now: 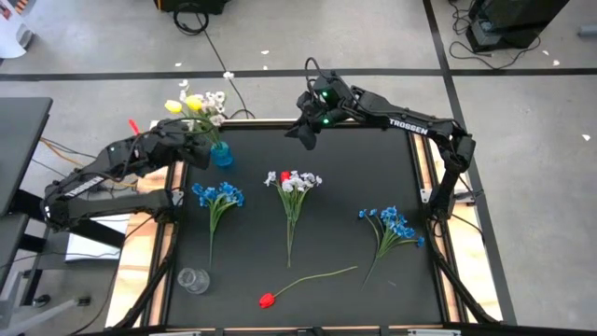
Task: Sort flowers into vase by color
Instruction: Put the white flowers into the blue vase
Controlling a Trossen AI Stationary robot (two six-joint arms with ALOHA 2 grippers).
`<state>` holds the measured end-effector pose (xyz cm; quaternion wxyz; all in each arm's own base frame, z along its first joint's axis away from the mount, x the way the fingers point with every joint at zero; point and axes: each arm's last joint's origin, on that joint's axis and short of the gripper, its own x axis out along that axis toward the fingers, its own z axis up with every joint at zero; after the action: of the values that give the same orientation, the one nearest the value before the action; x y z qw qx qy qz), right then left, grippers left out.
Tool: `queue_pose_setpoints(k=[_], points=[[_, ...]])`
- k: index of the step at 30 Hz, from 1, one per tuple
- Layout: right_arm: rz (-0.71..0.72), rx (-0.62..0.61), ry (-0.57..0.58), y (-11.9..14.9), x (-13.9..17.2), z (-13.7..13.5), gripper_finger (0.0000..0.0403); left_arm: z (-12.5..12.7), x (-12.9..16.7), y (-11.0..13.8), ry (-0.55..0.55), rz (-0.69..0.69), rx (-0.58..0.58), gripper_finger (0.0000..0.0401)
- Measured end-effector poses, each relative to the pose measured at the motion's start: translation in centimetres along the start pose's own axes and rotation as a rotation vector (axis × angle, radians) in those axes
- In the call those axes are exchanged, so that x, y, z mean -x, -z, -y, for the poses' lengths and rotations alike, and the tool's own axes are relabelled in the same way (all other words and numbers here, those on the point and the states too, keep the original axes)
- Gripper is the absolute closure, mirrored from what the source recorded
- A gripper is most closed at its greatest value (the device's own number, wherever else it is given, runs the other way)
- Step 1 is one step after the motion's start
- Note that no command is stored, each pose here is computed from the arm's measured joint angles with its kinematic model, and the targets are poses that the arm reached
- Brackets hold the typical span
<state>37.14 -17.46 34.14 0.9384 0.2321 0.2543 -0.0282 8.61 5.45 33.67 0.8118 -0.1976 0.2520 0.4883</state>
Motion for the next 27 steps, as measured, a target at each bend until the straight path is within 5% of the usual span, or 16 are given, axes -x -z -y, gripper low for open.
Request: queue_pose_setpoints(k=[11, 20, 27], points=[[-0.095, -0.065, 0.049, 1.7, -1.6, -2.7, 0.0276, -0.8, 1.8, 1.6, 0.14, -0.349, 0.068, 0.0199], [-0.225, -0.093, 0.149, 4.0, -2.7, -5.7, 0.0276, 2.2, 0.2, 2.8, 0.359, -0.321, 0.082, 0.0212], [-0.306, -0.244, 0.233, 7.1, -4.2, -6.9, 0.0276, 6.2, -2.3, 6.0, 0.539, -0.307, 0.045, 0.0212]])
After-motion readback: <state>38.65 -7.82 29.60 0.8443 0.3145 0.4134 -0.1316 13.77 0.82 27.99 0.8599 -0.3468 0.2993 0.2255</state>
